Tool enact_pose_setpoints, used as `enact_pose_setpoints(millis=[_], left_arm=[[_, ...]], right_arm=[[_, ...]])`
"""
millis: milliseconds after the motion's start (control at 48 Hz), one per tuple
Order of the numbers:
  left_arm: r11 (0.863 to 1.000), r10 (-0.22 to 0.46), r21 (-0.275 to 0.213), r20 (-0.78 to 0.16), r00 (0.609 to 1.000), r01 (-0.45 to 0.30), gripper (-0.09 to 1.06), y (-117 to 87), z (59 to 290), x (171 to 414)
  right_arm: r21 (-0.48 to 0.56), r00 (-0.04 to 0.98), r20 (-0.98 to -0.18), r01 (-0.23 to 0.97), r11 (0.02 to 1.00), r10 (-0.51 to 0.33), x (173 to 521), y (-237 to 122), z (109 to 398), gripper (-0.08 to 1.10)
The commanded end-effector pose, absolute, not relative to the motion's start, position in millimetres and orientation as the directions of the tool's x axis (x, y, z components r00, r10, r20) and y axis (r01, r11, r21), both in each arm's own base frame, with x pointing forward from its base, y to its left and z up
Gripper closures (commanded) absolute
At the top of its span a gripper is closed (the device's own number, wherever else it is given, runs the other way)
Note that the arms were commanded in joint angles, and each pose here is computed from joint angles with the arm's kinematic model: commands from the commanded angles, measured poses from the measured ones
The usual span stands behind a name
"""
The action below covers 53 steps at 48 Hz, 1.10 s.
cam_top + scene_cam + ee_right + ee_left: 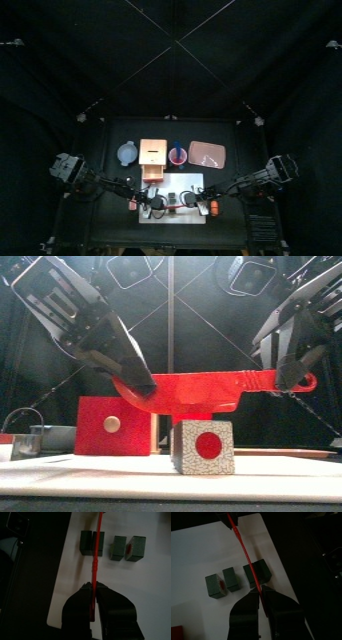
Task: Place sushi on board then cut the sushi with the knife then place the pieces on the plate
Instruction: Cut the sushi into 4 pieces
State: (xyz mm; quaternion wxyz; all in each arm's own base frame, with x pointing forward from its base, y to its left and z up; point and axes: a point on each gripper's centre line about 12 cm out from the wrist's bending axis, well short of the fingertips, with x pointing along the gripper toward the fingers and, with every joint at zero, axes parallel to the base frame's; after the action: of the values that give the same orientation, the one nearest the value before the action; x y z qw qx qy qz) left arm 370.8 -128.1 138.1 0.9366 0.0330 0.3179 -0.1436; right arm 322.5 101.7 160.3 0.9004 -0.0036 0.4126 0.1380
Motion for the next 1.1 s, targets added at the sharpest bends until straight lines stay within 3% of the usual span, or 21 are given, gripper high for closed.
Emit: enact_pose_setpoints(millis=[21, 792, 1104], left_arm=[[0.953, -0.265, -0.033, -0.573, 0.775, 0.301, 0.53, -136.1, 149.0, 376.2], [0.955, -0.255, -0.030, -0.593, 0.764, 0.295, 0.53, -133.3, 139.3, 377.2], [0.954, -0.257, -0.029, -0.584, 0.770, 0.297, 0.53, -133.4, 144.4, 377.2]], right_arm=[[0.106, 0.646, -0.719, -0.263, 0.959, 0.256, 327.9, 106.2, 169.5, 0.72], [0.093, 0.622, -0.746, -0.255, 0.962, 0.237, 331.5, 102.5, 154.9, 0.72], [0.067, 0.637, -0.734, -0.280, 0.958, 0.238, 335.5, 102.3, 165.6, 0.72]])
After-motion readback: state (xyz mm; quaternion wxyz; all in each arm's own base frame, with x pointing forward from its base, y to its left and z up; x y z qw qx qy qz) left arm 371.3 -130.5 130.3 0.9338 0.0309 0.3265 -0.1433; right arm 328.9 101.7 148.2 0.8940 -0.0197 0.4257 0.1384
